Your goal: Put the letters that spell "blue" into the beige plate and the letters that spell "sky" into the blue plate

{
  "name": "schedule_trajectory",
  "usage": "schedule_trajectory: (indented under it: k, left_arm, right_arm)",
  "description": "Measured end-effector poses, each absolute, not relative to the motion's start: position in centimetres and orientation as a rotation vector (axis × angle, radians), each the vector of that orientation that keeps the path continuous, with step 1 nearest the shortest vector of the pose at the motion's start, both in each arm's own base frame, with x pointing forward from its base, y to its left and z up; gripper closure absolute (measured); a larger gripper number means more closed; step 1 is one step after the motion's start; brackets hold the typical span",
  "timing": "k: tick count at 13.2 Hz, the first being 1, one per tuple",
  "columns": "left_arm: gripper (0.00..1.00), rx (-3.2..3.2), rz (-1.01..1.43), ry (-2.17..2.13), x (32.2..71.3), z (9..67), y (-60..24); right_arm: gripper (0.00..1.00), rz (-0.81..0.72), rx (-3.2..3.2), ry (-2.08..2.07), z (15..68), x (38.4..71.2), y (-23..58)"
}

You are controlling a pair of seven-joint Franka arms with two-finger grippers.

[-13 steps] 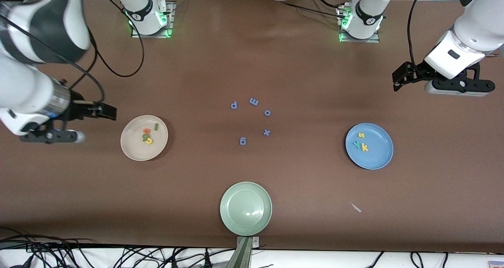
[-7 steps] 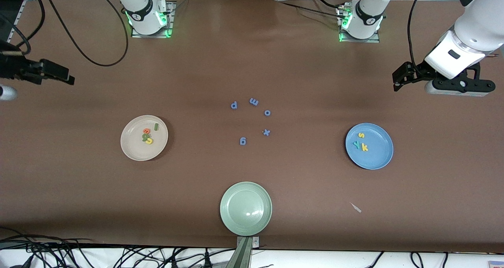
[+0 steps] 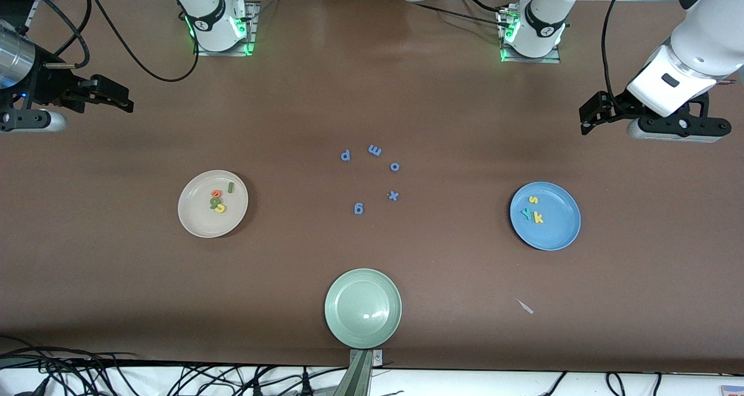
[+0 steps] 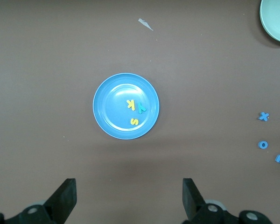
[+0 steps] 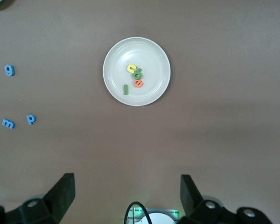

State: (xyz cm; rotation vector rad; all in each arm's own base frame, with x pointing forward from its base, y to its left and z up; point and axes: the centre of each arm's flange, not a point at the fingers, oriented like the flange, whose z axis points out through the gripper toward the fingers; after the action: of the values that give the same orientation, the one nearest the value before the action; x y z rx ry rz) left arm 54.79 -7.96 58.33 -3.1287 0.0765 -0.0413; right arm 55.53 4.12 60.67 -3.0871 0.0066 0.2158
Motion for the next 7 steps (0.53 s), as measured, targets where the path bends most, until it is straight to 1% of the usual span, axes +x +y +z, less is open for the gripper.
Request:
schedule_trajectory:
  k: [7]
  left_arm:
    - [0.0, -3.129, -0.041, 0.077, 54.79, 58.33, -7.96]
  right_arm:
    - [0.0, 0.207, -3.117, -0.009, 60.65, 55.63, 3.88]
